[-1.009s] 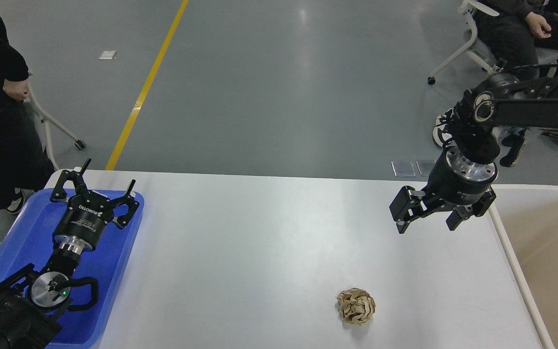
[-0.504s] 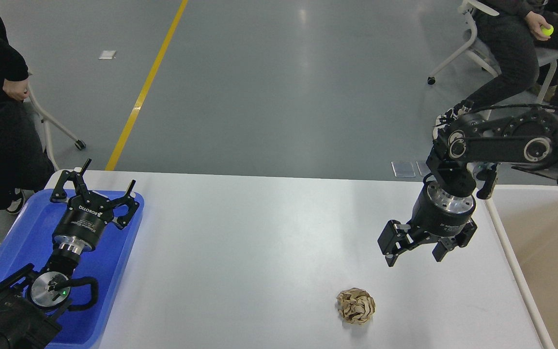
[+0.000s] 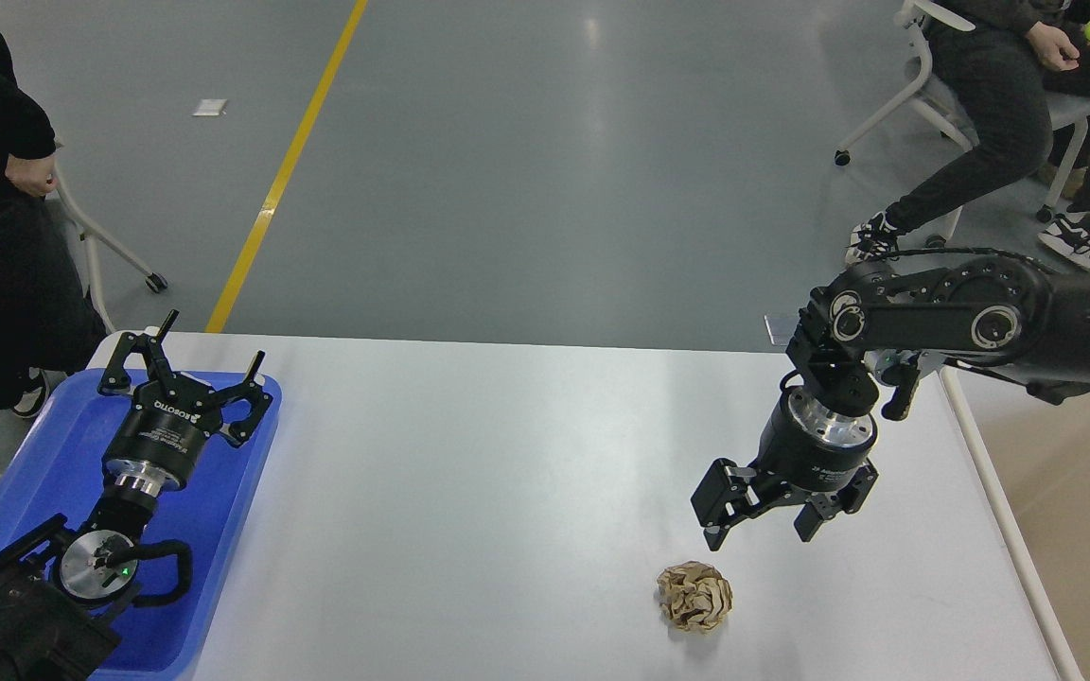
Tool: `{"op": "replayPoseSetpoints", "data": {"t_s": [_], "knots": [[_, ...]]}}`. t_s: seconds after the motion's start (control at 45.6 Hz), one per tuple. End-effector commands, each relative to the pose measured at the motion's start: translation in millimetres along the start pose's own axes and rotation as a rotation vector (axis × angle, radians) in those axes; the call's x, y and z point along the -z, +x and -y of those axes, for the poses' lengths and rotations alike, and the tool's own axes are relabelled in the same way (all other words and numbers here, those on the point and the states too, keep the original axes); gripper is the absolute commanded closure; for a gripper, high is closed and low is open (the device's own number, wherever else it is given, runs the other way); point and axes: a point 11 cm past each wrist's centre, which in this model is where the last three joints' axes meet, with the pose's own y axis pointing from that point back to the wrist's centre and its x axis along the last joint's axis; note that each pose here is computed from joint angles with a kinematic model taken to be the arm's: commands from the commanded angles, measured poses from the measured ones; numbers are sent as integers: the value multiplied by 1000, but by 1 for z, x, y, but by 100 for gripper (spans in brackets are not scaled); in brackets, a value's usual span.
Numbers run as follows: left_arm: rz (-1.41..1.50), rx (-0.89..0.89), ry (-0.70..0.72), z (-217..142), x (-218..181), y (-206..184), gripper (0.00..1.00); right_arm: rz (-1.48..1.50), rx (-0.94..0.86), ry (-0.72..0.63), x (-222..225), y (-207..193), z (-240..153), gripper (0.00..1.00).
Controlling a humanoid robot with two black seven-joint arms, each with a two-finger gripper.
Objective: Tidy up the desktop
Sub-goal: 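Move the right gripper down toward the crumpled tan paper ball, then close the right gripper on the crumpled paper ball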
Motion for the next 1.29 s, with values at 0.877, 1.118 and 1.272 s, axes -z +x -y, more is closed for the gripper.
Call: {"op": "replayPoseSetpoints", "data": {"t_s": [0.877,1.118,1.272], "knots": [[-1,1,-1,1,0,-1,1,-132,-250,-45,14,-21,122,0],[-1,0,0,0,0,0,1,-142,-240,-55,10,-29,134,0],[-1,0,0,0,0,0,1,-133,-269,-61,7,-26,136,1]]}}
